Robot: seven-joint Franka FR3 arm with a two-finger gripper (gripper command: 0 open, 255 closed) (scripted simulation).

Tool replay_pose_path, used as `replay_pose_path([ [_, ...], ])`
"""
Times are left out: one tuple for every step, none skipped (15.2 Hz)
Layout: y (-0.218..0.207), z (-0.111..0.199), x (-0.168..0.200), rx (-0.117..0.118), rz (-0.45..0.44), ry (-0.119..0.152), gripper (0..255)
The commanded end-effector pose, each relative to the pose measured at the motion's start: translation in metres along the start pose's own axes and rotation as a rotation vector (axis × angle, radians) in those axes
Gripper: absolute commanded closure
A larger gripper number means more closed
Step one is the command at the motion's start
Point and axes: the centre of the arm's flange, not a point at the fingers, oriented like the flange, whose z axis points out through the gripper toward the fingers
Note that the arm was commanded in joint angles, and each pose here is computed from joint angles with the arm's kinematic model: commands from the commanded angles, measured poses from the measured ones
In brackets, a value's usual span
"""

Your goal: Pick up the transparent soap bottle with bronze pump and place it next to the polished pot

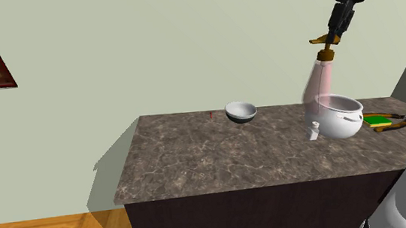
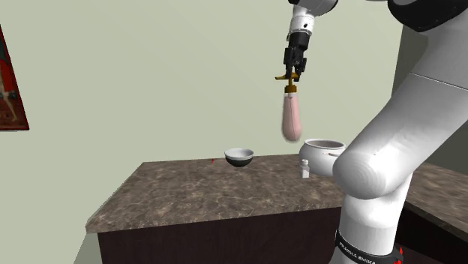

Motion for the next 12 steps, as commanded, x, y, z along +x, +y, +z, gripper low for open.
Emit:
replay_pose_path([
  [0.020, -0.004, -0.019, 0.000, -0.002, 0.000, 255],
  [0.029, -0.006, -0.028, 0.000, -0.002, 0.000, 255],
  [0.038, -0.008, -0.037, 0.000, -0.002, 0.000, 255],
  [0.048, -0.010, -0.046, 0.000, -0.002, 0.000, 255],
  [0.057, -0.012, -0.055, 0.000, -0.002, 0.000, 255],
  [0.067, -0.014, -0.064, 0.000, -0.002, 0.000, 255],
  [0.076, -0.016, -0.073, 0.000, -0.002, 0.000, 255],
  [0.085, -0.018, -0.082, 0.000, -0.002, 0.000, 255],
  [0.095, -0.020, -0.091, 0.000, -0.002, 0.000, 255],
  [0.104, -0.021, -0.100, 0.000, -0.002, 0.000, 255],
  [0.114, -0.023, -0.109, 0.000, -0.002, 0.000, 255],
  [0.123, -0.025, -0.118, 0.000, -0.002, 0.000, 255],
])
